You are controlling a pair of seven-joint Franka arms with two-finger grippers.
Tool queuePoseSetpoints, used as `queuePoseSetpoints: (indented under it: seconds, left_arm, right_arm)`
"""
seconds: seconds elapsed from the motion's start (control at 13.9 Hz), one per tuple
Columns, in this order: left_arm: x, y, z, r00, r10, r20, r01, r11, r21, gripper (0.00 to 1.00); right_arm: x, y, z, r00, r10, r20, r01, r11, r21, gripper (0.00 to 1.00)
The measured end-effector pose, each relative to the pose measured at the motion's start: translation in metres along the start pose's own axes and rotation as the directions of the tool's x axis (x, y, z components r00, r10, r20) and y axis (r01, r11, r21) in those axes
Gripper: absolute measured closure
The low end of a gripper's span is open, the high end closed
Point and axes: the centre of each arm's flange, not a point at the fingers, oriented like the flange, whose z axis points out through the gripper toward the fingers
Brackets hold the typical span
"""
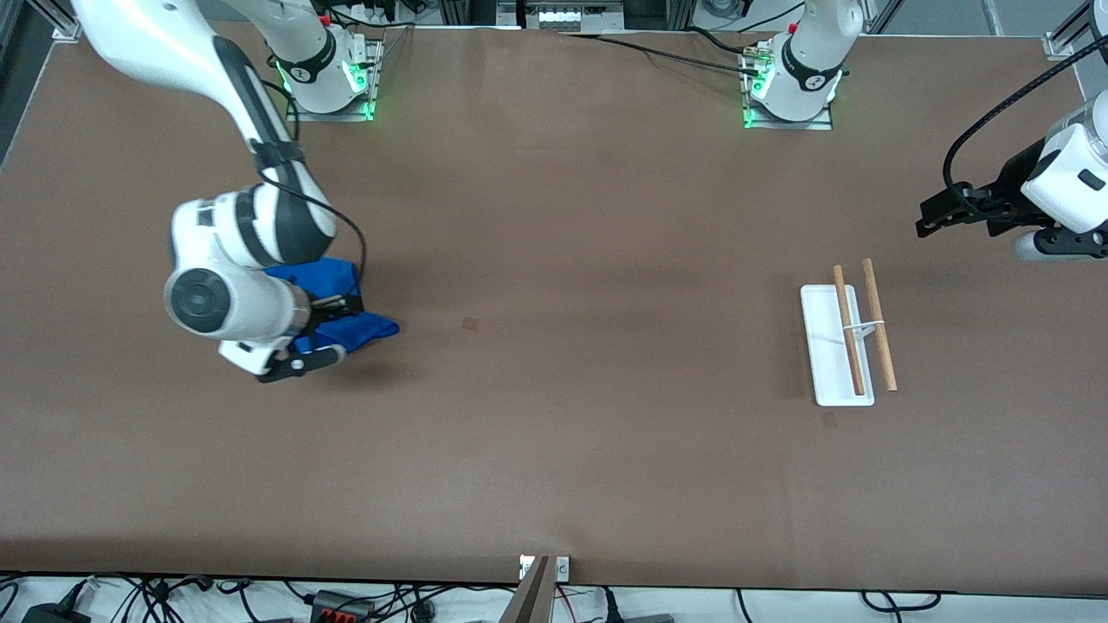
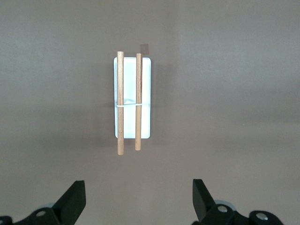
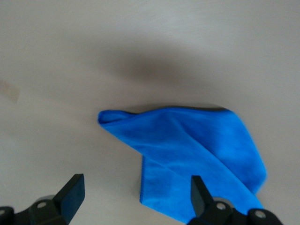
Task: Pass towel and hang on rack
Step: 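Reach the right gripper down onto the blue towel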
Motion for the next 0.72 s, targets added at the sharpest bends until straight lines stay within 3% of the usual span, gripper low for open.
queuePoseSetpoints:
  seconds: [0.22,0.5,0.72]
  left_arm:
    - [0.000,0.000,0.000,1.000,0.000,0.000,0.000,1.000,0.000,0.00]
    - [0.000,0.000,0.000,1.000,0.000,0.000,0.000,1.000,0.000,0.00]
    - [0.000,0.000,0.000,1.000,0.000,0.000,0.000,1.000,0.000,0.00]
  right_arm:
    - [0.016,0.000,0.041,0.967,-0.255,-0.001,0.254,0.967,0.024,0.00]
    - [0.023,-0.002,0.050,0.851,-0.525,-0.020,0.526,0.850,0.023,0.00]
    - [0.025,-0.006,0.050,0.778,-0.628,-0.023,0.629,0.777,0.021,0.00]
